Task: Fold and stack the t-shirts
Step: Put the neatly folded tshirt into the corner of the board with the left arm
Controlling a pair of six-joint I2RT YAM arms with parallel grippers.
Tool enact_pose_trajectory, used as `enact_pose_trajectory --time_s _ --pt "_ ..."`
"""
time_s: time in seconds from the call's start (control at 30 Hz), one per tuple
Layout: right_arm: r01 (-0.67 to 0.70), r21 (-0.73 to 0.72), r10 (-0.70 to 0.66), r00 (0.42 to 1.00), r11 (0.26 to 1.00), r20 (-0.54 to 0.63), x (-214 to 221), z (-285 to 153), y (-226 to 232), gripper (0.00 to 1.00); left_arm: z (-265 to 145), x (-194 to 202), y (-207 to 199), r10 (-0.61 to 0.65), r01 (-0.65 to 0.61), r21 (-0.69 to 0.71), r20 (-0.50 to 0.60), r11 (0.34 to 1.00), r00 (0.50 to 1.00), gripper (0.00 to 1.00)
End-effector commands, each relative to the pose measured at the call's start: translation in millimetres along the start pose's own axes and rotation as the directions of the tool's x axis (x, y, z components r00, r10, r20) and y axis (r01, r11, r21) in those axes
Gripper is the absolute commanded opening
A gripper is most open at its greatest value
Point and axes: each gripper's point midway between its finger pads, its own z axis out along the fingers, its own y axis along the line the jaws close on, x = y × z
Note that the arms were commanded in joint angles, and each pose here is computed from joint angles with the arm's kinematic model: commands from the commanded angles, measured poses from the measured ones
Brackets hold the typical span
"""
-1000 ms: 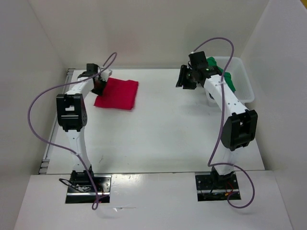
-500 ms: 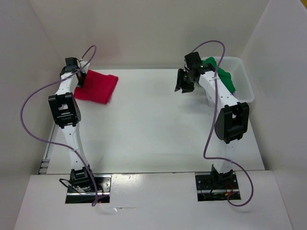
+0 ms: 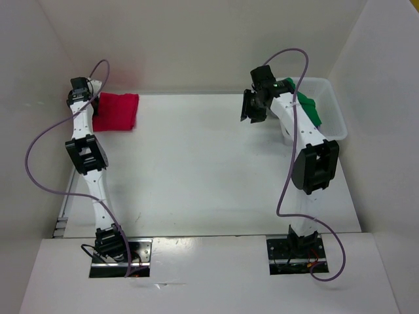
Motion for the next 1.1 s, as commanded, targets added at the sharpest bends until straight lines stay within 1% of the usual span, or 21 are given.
enact_pose_trajectory --time_s 0.0,0.03,0.13,0.2,0.3,0.33,0.4,0.47,0.57,0.63,0.67,0.7,0.73,0.8,0.83,0.87,0.9,0.93,0.97,1.0,1.07 --pt "0.006 0.018 -0.006 1.0 1.0 0.003 -1.8 -6.7 3.7 0.49 5.8 1.3 -14.0 -0.039 0.039 0.013 -0.01 0.999 0.999 0.0" --pt "0.006 0.018 -0.006 1.0 1.0 0.003 -1.8 -6.7 3.7 0.49 5.8 1.4 -14.1 -0.039 0.039 0.013 -0.011 0.999 0.999 0.0" --pt "0.014 0.013 -0.014 1.0 1.0 0.001 0.2 -6.7 7.6 0.49 1.8 -7.4 -5.4 -0.042 0.042 -0.021 0.013 0.999 0.999 0.09" --pt "0.014 0.017 -0.013 1.0 1.0 -0.009 3.3 -4.6 6.1 0.49 1.8 -8.5 -2.2 -0.043 0.044 -0.037 0.016 0.998 0.999 0.18" --pt "0.014 0.012 -0.014 1.0 1.0 0.002 1.4 -9.7 7.0 0.49 -5.4 -13.1 7.7 -0.045 0.047 -0.078 0.02 0.996 0.999 0.27" --pt "0.014 0.012 -0.014 1.0 1.0 0.002 1.3 -9.7 7.1 0.49 -9.9 -17.1 14.4 -0.047 0.05 -0.106 0.028 0.993 0.998 0.4" --pt "0.013 0.021 -0.014 1.0 1.0 0.009 1.3 -12.9 5.0 0.49 -12.9 -14.5 25.9 -0.065 0.068 -0.145 0.022 0.987 0.998 0.53" --pt "0.022 0.024 -0.023 0.999 0.999 0.034 -2.9 -21.7 4.2 0.52 -25.9 -22.2 36.6 -0.079 0.085 -0.185 0.035 0.979 0.996 0.64" --pt "0.019 0.049 -0.023 0.996 0.999 0.086 -15.4 -32.3 1.5 0.59 -54.3 -41.4 47.3 -0.09 0.104 -0.196 0.078 0.975 0.993 0.7" --pt "0.021 0.074 -0.032 0.988 0.997 0.152 -29.6 -49.9 -1.8 0.64 -81.9 -59.4 53.3 -0.104 0.127 -0.186 0.124 0.974 0.987 0.75" --pt "0.016 0.091 -0.033 0.982 0.996 0.184 -40.1 -58.4 -7.0 0.65 -88.7 -62.5 48.2 -0.102 0.121 -0.149 0.131 0.981 0.986 0.77" --pt "0.002 0.11 -0.025 0.978 0.994 0.209 -46.4 -68.7 -13.6 0.67 -110.3 -74.6 44.9 -0.095 0.115 -0.126 0.154 0.985 0.983 0.86" --pt "-0.028 0.152 -0.01 0.97 0.988 0.244 -59.2 -74.9 -32.5 0.74 -119.2 -76.8 41.7 -0.094 0.111 -0.1 0.158 0.989 0.983 0.87" --pt "-0.085 0.192 0.026 0.956 0.978 0.293 -77.9 -86.6 -57.6 0.81 -153.1 -97.4 6.7 -0.034 0.028 0.034 0.2 0.999 0.979 0.92" --pt "-0.116 0.215 0.045 0.95 0.97 0.309 -86.0 -87.1 -73.1 0.89 -165.7 -103.7 -6.4 -0.015 -0.003 0.081 0.218 0.997 0.976 0.94" --pt "-0.19 0.23 0.098 0.928 0.955 0.359 -105.3 -96.1 -101.0 0.89 -177.5 -110.7 -28.5 0.011 -0.045 0.14 0.236 0.989 0.972 0.96" --pt "-0.217 0.244 0.117 0.923 0.945 0.367 -111.8 -95.4 -115.8 0.89 -200.4 -115.5 -50.7 0.019 -0.086 0.241 0.269 0.967 0.963 0.99" --pt "-0.236 0.268 0.134 0.927 0.934 0.35 -116.5 -76.4 -131.0 0.9 -210.4 -118.7 -66.2 0.028 -0.118 0.295 0.293 0.948 0.956 0.99" --pt "-0.282 0.297 0.151 0.906 0.913 0.395 -132.2 -82.8 -153.5 0.92 -221.3 -119.5 -88.7 0.032 -0.147 0.361 0.305 0.921 0.952 0.99" --pt "-0.288 0.31 0.154 0.907 0.906 0.393 -137.4 -76.0 -164.2 0.95 -246.4 -126.5 -106.5 0.019 -0.184 0.437 0.355 0.88 0.935 0.99" --pt "-0.315 0.308 0.196 0.911 0.898 0.362 -141.6 -49.4 -189.7 0.98 -248.2 -113.8 -134.6 0.02 -0.202 0.513 0.338 0.834 0.941 0.99"
